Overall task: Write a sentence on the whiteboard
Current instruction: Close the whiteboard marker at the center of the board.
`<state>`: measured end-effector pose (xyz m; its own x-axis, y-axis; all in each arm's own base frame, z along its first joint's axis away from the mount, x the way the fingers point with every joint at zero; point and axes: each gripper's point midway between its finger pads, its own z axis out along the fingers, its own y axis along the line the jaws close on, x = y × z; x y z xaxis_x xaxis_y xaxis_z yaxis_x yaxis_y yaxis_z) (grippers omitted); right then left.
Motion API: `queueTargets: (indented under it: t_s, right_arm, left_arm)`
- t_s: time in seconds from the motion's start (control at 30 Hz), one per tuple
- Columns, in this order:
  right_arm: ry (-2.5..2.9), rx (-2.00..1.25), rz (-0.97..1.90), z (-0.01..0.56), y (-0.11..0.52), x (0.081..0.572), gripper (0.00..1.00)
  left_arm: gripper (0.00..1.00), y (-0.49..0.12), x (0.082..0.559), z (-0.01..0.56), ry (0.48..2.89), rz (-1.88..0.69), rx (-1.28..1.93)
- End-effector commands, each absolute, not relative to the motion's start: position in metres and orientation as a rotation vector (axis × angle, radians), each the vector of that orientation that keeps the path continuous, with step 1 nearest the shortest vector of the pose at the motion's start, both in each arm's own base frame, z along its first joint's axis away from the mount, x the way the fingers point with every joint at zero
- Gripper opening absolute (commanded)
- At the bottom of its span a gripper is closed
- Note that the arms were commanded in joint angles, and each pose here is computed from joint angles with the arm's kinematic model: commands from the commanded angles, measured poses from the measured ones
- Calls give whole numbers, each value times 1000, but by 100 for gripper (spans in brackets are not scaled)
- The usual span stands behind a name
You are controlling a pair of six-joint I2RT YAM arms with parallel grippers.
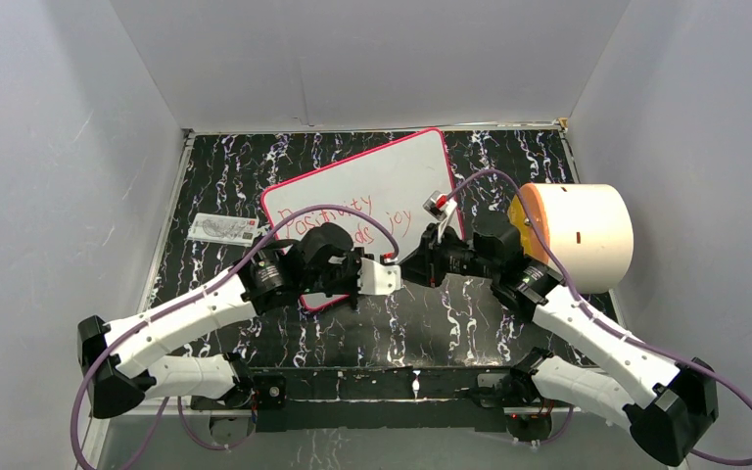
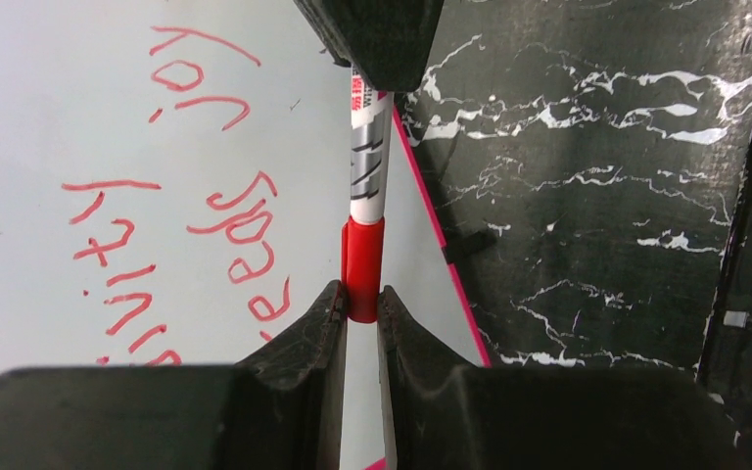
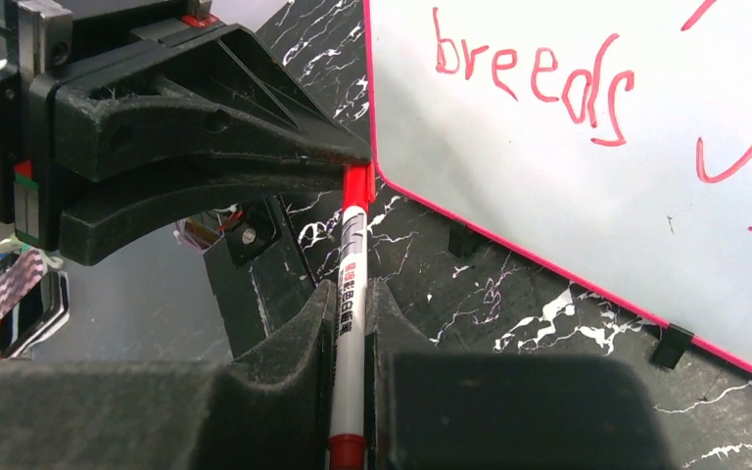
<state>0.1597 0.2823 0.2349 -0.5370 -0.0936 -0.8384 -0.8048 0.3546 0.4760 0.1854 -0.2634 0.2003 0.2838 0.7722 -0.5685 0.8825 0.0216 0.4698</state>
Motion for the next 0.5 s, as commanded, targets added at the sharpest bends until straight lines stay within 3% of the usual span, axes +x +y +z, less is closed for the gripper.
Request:
queueTargets:
  t_s: [0.0, 0.17, 0.47]
  right_arm:
    - [1706, -749, 1297, 266, 298, 170, 0]
    - [1577, -669, 1262, 280, 292, 179, 0]
    - [1362, -665, 1211, 298, 285, 181, 0]
  left_arm:
    - [0, -298, 182, 259, 1330, -294, 1690]
    - [1, -287, 188, 260, 1358, -230, 1653]
    - [50, -281, 197, 277, 1337, -164, 1610]
